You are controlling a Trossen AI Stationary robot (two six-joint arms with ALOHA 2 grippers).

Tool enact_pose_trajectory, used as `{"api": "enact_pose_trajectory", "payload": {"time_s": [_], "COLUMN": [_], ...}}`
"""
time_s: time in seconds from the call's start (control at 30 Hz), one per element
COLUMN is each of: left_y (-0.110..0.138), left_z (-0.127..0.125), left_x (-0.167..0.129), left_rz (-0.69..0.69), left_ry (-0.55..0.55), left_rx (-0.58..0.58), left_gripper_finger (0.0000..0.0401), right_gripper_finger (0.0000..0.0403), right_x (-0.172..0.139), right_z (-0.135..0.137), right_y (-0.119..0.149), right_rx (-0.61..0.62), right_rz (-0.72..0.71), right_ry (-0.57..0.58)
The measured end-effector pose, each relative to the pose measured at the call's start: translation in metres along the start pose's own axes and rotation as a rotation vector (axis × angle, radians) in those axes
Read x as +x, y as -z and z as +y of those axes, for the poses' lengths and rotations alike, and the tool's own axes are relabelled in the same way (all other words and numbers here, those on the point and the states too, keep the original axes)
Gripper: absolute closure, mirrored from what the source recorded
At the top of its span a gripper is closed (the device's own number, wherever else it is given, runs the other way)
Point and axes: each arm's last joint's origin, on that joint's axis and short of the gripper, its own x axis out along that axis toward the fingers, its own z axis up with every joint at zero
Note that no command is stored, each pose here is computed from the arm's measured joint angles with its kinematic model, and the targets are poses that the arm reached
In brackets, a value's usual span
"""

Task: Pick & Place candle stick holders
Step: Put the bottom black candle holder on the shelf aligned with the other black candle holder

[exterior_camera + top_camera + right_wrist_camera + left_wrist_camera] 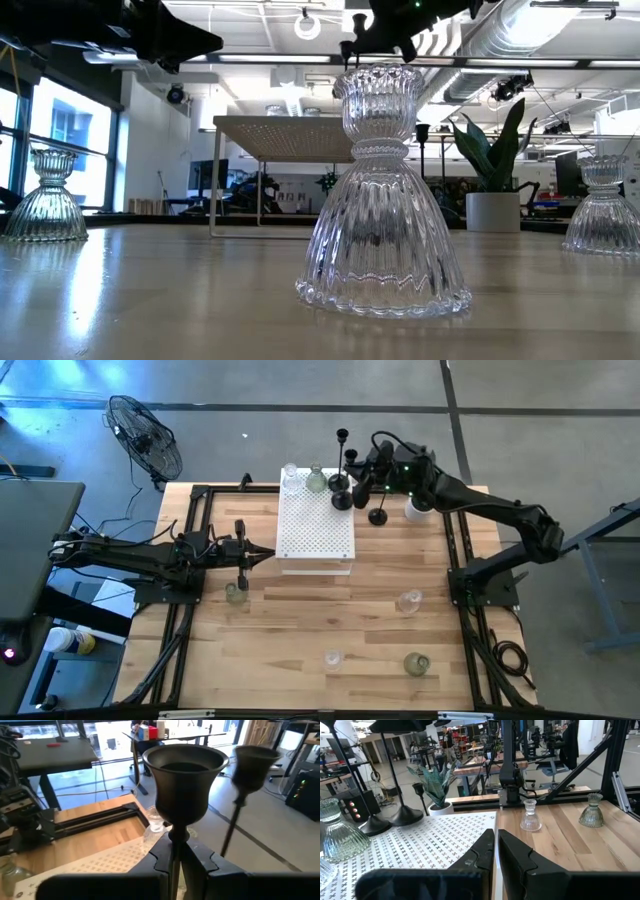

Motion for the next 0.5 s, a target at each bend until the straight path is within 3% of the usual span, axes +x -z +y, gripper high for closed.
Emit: {"api": "enact_pose_trajectory", "payload": {"time_s": [0.5], "left_y": [0.0], "left_z": [0.0], "left_x": [0.0], "left_rz": [0.0], "left_ry": [0.002], "left_rx": [0.0], "left_gripper_finger": [0.038], "right_gripper_finger": [0.0386], "right_x": [0.014], "right_z": [-0.004], "right_y": [0.008], "right_rx": [-0.022], "right_rz": [0.014], "right_ry": [0.0]}}
